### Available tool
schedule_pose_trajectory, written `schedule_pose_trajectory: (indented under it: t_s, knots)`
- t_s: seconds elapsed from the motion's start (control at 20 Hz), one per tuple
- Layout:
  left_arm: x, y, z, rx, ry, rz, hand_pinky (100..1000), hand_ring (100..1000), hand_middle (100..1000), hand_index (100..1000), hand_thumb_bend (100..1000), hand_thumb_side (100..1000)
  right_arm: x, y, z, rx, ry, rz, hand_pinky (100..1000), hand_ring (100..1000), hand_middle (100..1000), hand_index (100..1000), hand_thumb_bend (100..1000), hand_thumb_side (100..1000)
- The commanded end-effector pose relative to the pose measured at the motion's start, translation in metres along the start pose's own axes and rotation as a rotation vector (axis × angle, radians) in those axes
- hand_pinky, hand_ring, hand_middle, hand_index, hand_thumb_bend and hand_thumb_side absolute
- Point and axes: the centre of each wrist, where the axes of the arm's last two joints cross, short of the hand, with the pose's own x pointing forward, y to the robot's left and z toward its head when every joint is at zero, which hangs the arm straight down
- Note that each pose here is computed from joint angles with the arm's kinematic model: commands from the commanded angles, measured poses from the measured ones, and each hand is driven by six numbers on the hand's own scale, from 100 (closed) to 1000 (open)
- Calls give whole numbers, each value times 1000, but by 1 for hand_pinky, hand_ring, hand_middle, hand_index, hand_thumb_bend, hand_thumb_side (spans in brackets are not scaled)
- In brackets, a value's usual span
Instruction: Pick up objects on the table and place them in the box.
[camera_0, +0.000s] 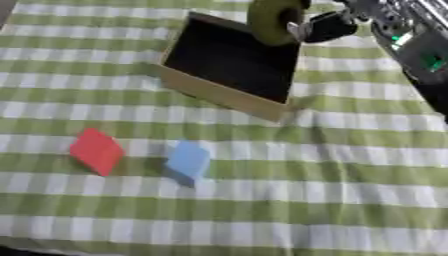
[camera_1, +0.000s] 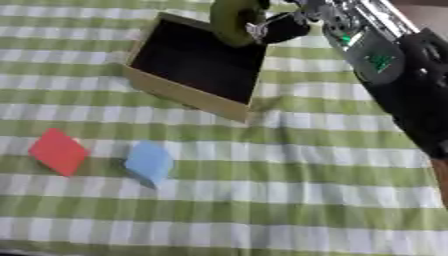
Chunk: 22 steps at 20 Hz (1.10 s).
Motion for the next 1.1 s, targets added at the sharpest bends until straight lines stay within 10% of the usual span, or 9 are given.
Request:
schedule_pose_trajectory:
  t_s: [0.05,0.6,1.1]
  knots:
    - [6,1,-6,-8,-32,0,822,765,783,916,241,655,-8,-6,-1,-11,6,41,812,712,368,664,100,262]
    - [6,0,-5,-8,-28,1,823,765,784,917,239,656,-10,-9,0,39,-15,99,891,899,691,913,100,304]
    - [6,0,-5,-9,-24,2,824,765,784,916,240,654,3,-33,3,41,-15,136,949,947,753,932,100,270]
